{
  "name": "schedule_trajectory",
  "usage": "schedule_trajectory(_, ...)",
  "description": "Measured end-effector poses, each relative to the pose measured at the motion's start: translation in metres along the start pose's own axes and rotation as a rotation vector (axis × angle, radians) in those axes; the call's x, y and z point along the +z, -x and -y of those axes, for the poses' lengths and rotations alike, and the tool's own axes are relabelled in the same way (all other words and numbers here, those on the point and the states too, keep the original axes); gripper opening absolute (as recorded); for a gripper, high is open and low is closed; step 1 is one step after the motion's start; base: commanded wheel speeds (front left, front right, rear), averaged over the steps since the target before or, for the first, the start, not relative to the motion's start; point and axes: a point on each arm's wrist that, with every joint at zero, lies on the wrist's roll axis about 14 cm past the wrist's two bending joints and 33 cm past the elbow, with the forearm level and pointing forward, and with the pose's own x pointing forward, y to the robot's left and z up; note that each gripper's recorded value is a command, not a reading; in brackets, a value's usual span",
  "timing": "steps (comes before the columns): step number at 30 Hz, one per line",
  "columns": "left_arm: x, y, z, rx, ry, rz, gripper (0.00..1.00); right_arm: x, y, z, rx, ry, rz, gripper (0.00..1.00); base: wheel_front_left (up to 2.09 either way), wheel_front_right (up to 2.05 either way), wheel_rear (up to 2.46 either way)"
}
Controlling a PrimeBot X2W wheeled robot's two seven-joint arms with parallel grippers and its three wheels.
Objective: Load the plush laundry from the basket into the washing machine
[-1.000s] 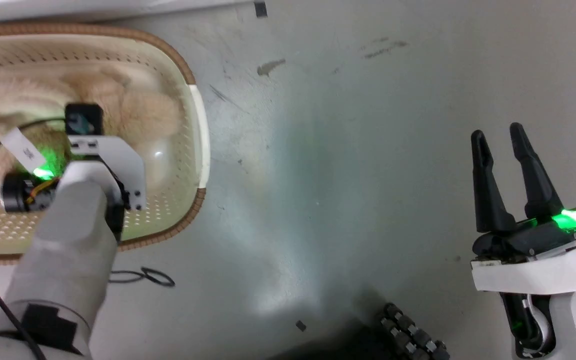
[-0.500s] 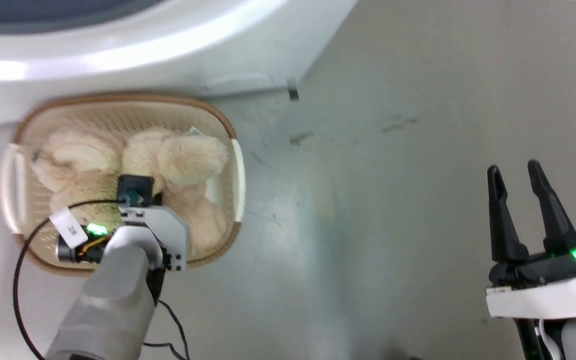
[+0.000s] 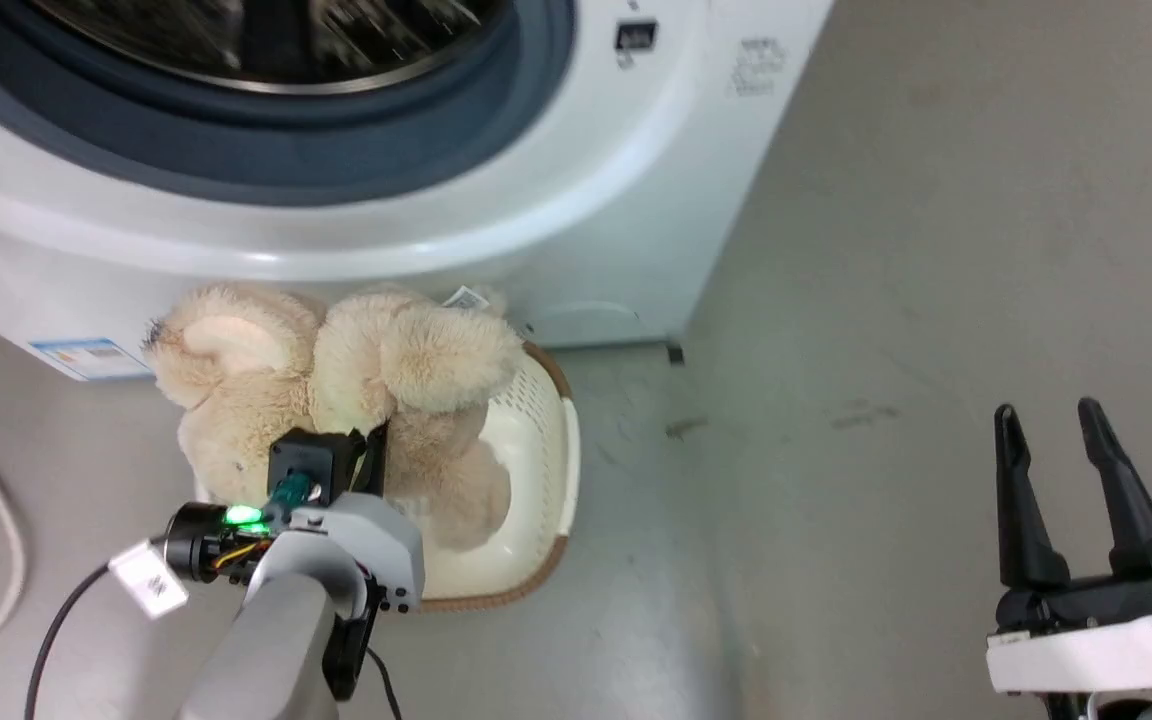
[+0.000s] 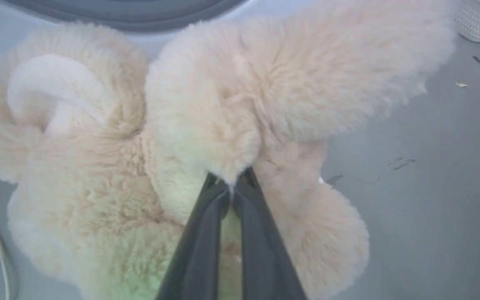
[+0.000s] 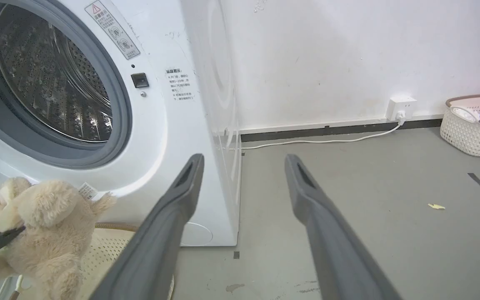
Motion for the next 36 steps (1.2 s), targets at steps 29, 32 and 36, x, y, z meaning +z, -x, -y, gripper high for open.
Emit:
schedule_trajectory(29, 0.226, -0.029, -0.002, -0.001, -0.125, 0.605, 0.00, -0.009, -0.014, -0.003, 0.002, -0.012, -0.012, 1.00, 0.00, 0.00, 0.00)
schedule_trajectory(32, 0.236, -0.058, -0.009, 0.007, -0.124, 0.588, 0.00, -0.016, -0.021, 0.003, -0.016, -0.013, -0.025, 1.00, 0.00, 0.00, 0.00)
schedule_trajectory(36, 0.239, -0.102, -0.027, 0.033, -0.157, 0.539, 0.00, -0.023, -0.033, 0.008, -0.030, -0.019, -0.030, 1.00, 0.00, 0.00, 0.00)
